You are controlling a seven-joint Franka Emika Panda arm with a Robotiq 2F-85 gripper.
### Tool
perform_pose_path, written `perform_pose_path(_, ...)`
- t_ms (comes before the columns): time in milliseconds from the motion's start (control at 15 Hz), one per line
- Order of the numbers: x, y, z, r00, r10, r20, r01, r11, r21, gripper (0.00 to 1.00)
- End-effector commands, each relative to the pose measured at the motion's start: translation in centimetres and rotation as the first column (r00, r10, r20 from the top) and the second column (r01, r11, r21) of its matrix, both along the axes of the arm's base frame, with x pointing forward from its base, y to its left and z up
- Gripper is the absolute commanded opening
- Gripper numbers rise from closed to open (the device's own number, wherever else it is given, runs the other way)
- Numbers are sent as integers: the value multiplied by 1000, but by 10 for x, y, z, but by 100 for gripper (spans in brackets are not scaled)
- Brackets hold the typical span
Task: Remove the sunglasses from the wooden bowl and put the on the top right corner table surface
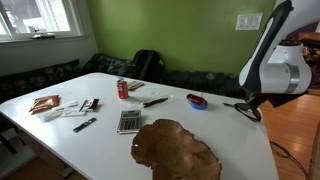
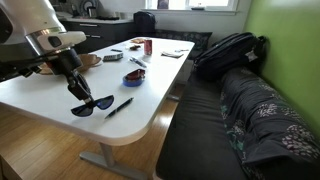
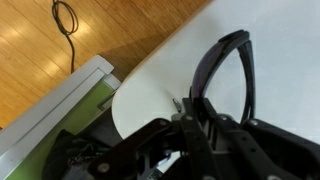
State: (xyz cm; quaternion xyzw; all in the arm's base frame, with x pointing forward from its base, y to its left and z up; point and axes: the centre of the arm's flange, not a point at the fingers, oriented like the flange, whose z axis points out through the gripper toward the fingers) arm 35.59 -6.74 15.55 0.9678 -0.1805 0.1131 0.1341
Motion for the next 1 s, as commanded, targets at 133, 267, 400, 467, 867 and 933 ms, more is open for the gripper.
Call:
perform_pose_path(133, -13, -9, -25, 1000, -14, 6, 14, 1000, 23, 36)
perform_pose_path(267, -13, -10, -25, 1000, -19, 6, 19, 1000, 24, 45)
perform_pose_path(400, -12, -9, -20, 1000, -21, 13, 21, 1000, 23, 59)
perform_pose_path(467, -9, -7, -13, 999, -17, 29, 17, 999, 29, 68)
perform_pose_path(867, 2, 36, 44, 988, 98, 118, -118, 977, 179, 100)
perform_pose_path(933, 17, 27, 26, 995, 45, 92, -54, 994, 92, 96)
